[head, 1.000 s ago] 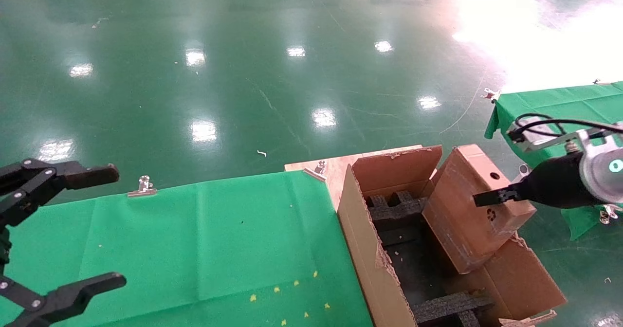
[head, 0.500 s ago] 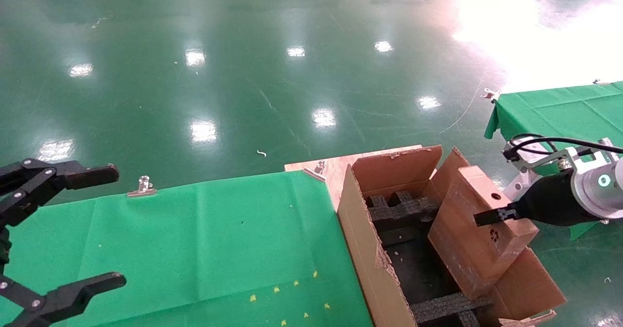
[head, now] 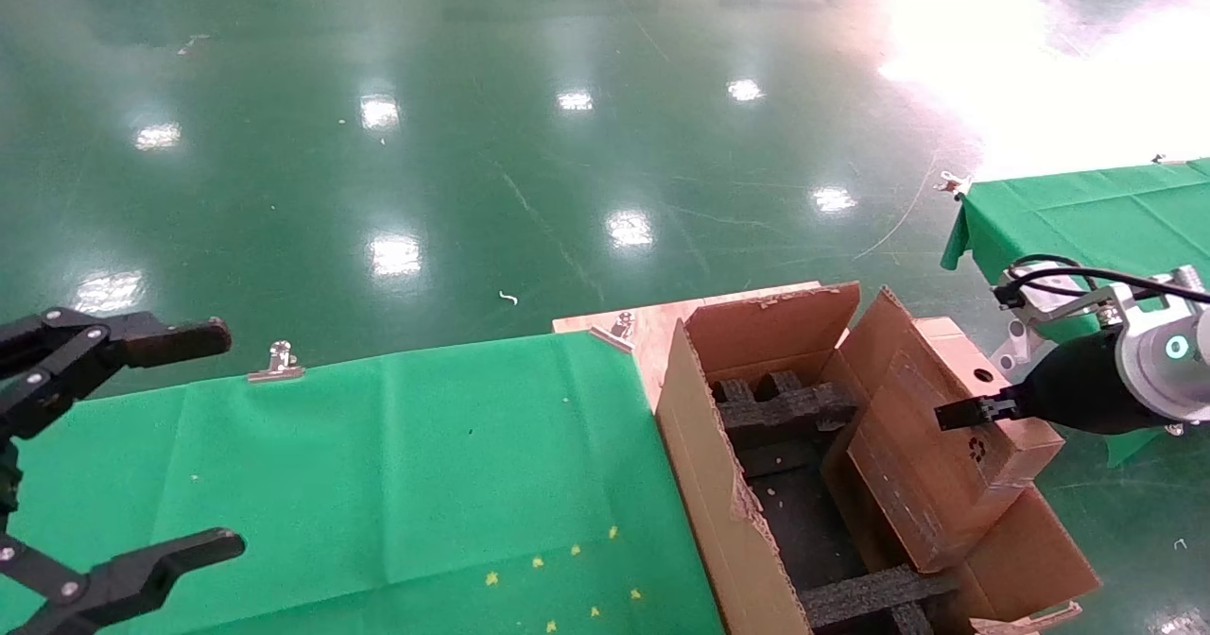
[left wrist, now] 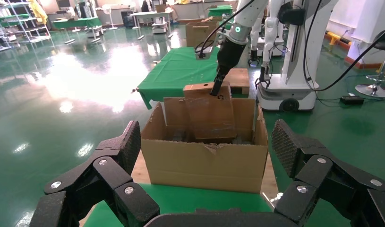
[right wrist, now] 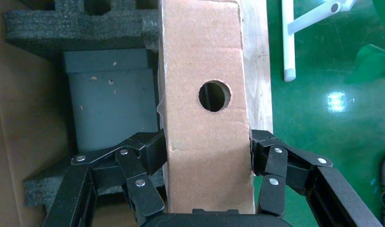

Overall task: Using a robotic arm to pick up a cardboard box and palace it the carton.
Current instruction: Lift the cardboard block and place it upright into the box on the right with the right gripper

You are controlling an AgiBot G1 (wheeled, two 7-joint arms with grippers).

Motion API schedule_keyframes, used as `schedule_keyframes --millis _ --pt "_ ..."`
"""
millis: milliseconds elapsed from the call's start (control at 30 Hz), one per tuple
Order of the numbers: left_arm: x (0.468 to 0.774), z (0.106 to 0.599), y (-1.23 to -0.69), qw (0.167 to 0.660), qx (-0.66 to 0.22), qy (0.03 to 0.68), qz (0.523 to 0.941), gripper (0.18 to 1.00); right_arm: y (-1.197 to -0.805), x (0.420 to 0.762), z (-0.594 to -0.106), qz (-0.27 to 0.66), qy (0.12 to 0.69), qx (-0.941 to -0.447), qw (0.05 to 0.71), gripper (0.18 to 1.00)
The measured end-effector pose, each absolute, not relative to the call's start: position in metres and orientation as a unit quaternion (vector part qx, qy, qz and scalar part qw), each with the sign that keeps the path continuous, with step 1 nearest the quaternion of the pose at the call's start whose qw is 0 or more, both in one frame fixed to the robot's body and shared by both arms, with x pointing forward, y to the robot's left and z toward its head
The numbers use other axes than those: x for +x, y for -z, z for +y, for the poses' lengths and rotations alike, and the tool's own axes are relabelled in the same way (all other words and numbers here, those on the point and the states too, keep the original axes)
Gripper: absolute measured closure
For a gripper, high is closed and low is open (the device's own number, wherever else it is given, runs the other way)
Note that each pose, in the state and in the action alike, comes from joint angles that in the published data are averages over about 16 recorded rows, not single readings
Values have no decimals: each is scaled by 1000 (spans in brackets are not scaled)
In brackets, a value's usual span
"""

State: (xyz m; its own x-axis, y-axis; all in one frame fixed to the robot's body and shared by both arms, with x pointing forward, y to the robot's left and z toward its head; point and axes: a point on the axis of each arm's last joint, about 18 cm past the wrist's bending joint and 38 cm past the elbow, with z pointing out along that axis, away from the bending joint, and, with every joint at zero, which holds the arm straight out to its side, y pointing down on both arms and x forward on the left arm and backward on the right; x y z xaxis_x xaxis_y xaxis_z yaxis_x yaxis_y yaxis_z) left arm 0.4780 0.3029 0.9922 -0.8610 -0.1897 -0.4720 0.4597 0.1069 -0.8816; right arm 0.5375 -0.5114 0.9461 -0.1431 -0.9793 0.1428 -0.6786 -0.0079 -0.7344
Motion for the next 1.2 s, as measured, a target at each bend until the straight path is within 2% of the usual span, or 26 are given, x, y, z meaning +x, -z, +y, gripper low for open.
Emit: schedule_keyframes --millis 600,1200 --pt "478 303 -992 246 96 661 702 184 -923 555 -510 670 365 -610 213 834" --pt "478 303 -992 246 96 661 702 184 -898 578 -514 659 417 -586 222 835"
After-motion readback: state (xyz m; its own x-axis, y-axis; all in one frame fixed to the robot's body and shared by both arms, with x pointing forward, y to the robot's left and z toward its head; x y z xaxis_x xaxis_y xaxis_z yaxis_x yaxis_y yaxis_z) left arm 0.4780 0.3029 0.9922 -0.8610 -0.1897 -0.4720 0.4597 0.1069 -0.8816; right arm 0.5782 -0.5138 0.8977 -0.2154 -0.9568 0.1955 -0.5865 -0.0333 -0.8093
